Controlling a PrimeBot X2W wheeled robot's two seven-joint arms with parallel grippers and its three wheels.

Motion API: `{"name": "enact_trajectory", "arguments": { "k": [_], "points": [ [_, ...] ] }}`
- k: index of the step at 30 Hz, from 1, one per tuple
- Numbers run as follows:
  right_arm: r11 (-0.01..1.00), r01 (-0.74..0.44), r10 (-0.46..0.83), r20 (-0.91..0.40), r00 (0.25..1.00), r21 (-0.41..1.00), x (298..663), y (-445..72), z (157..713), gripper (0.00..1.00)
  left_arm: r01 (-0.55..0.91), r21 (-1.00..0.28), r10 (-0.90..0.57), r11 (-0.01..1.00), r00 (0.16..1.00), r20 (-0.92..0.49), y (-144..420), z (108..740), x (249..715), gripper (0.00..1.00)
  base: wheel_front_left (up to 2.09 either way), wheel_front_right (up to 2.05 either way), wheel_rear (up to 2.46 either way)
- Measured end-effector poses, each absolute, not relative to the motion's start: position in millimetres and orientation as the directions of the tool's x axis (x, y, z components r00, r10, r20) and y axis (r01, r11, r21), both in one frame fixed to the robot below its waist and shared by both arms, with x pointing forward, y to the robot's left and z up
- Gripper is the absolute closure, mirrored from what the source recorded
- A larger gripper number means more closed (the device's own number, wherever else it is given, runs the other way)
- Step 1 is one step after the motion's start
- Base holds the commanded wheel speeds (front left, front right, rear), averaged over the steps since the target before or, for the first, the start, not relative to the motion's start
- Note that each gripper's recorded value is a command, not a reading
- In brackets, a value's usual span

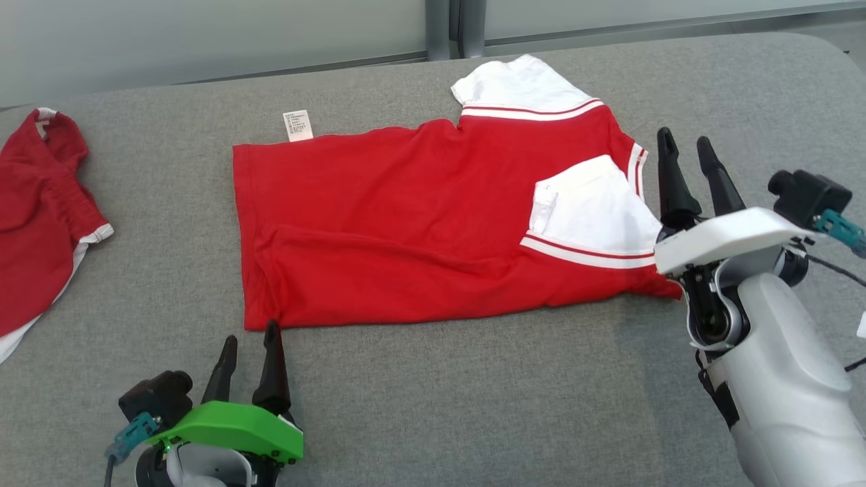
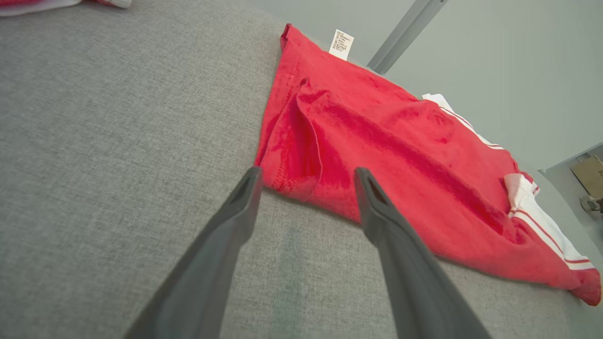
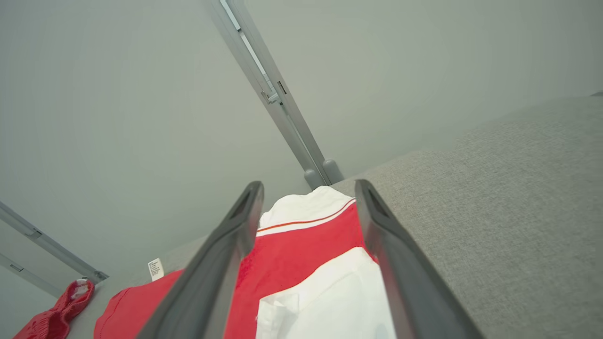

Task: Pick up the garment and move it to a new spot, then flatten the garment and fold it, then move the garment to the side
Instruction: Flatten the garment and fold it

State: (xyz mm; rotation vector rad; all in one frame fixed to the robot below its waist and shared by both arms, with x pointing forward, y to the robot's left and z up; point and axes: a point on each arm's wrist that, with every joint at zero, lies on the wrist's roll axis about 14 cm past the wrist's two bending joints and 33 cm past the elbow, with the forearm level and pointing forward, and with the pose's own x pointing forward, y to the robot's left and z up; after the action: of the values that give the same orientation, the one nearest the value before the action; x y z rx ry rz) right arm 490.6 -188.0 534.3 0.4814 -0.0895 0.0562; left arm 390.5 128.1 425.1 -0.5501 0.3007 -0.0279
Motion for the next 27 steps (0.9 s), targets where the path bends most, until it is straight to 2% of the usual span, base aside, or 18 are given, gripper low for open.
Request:
{"name": "enact_trajectory", "arguments": {
  "k": [9, 20, 22, 23, 24, 25, 27],
  "points": [
    [0.882, -0.024, -0.03, 0.107, 0.994, 0.47, 452, -204, 529, 0.0, -0.073, -0.537, -0.157, 0.84, 0.916, -0.37, 109, 402, 384, 0.0, 0.0, 0.0, 0.0],
    [0.888, 0.046, -0.088, 0.071, 0.994, 0.457, 426, -224, 524, 0.0, -0.121, -0.557, -0.141, 0.821, 0.904, -0.404, 108, 387, 409, 0.01, 0.0, 0.0, 0.0],
    [0.888, 0.056, -0.097, 0.067, 0.993, 0.456, 423, -227, 523, 0.0, -0.135, -0.561, -0.132, 0.816, 0.903, -0.408, 110, 384, 413, 0.53, 0.0, 0.0, 0.0],
    [0.888, 0.062, -0.101, 0.062, 0.993, 0.456, 421, -229, 523, 0.0, -0.142, -0.561, -0.125, 0.815, 0.904, -0.409, 111, 382, 415, 0.7, 0.0, 0.0, 0.0],
    [0.888, 0.067, -0.106, 0.062, 0.992, 0.456, 420, -231, 523, 0.0, -0.149, -0.562, -0.118, 0.814, 0.904, -0.411, 113, 381, 418, 0.93, 0.0, 0.0, 0.0],
    [0.887, 0.071, -0.108, 0.056, 0.993, 0.455, 418, -232, 522, 0.0, -0.156, -0.561, -0.111, 0.813, 0.904, -0.413, 115, 379, 419, 1.0, 0.0, 0.0, 0.0],
    [0.887, 0.08, -0.116, 0.051, 0.992, 0.455, 416, -235, 521, 0.0, -0.169, -0.566, -0.101, 0.807, 0.905, -0.414, 118, 377, 422, 1.0, 0.0, 0.0, 0.0]
  ]
}}
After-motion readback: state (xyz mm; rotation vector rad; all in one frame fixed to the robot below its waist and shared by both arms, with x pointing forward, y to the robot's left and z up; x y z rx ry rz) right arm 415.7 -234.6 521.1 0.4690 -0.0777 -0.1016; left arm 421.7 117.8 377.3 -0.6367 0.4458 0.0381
